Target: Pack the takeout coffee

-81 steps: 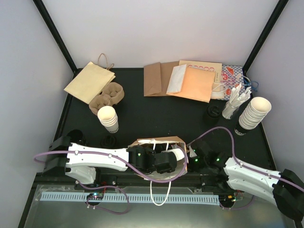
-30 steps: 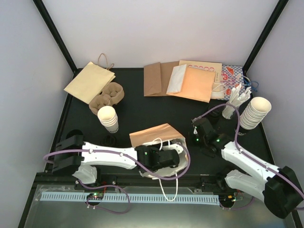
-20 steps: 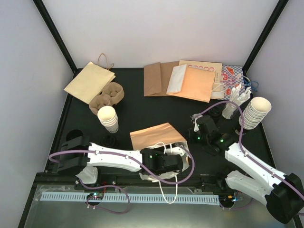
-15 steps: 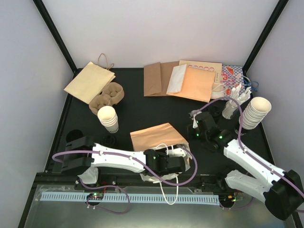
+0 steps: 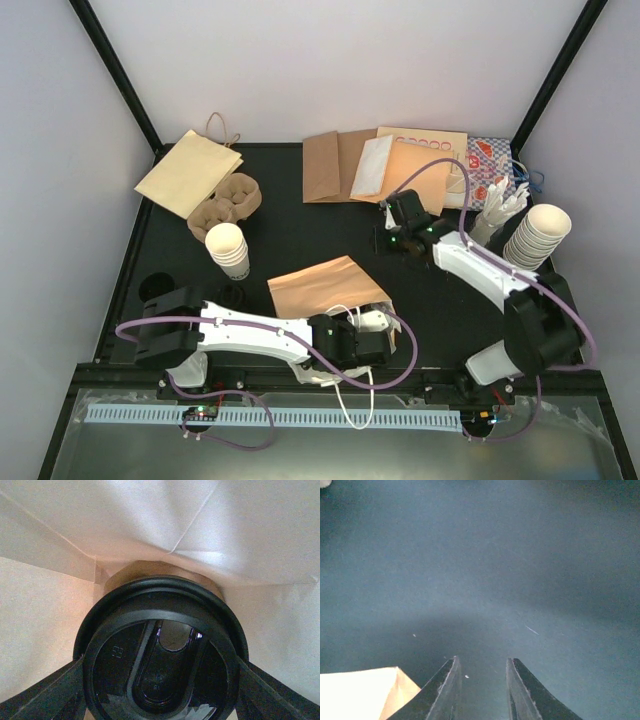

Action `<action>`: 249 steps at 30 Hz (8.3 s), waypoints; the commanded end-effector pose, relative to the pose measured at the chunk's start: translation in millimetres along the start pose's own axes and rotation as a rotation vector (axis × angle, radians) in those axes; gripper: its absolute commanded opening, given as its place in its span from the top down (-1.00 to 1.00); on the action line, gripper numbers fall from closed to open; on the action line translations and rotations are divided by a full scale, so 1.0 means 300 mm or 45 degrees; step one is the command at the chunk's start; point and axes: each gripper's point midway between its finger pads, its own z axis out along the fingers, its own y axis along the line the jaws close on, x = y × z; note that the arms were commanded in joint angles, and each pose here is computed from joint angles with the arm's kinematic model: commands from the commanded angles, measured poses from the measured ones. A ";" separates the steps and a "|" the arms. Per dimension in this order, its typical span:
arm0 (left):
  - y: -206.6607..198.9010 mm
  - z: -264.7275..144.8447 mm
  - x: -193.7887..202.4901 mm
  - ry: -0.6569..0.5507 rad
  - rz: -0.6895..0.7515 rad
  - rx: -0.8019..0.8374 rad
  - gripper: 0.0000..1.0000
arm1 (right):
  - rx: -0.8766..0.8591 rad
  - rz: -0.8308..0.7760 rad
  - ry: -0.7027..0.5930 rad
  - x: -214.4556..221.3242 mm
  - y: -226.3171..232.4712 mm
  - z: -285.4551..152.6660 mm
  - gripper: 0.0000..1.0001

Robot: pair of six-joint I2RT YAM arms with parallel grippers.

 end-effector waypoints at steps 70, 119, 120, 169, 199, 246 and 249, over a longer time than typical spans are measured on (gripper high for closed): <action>-0.024 0.032 0.049 0.122 0.053 0.053 0.28 | -0.773 0.163 0.632 0.315 0.260 0.255 0.68; 0.231 0.203 0.184 0.530 -0.658 0.621 0.31 | -0.007 0.045 0.120 0.097 -0.091 -0.182 0.57; 0.230 0.205 0.193 0.548 -0.672 0.633 0.31 | -0.003 0.044 0.120 0.101 -0.093 -0.186 0.57; 0.132 0.197 0.297 0.747 -0.759 0.783 0.35 | -0.006 0.058 0.121 0.178 -0.108 -0.235 0.55; 0.135 0.229 0.380 0.970 -0.484 0.465 0.35 | -0.010 0.049 0.127 0.169 -0.102 -0.235 0.54; 0.427 0.057 0.111 0.553 -0.814 0.559 -0.98 | -0.023 0.048 0.132 0.168 -0.095 -0.247 0.54; 0.442 0.039 0.102 0.533 -0.828 0.562 -0.98 | -0.022 0.046 0.134 0.169 -0.094 -0.250 0.54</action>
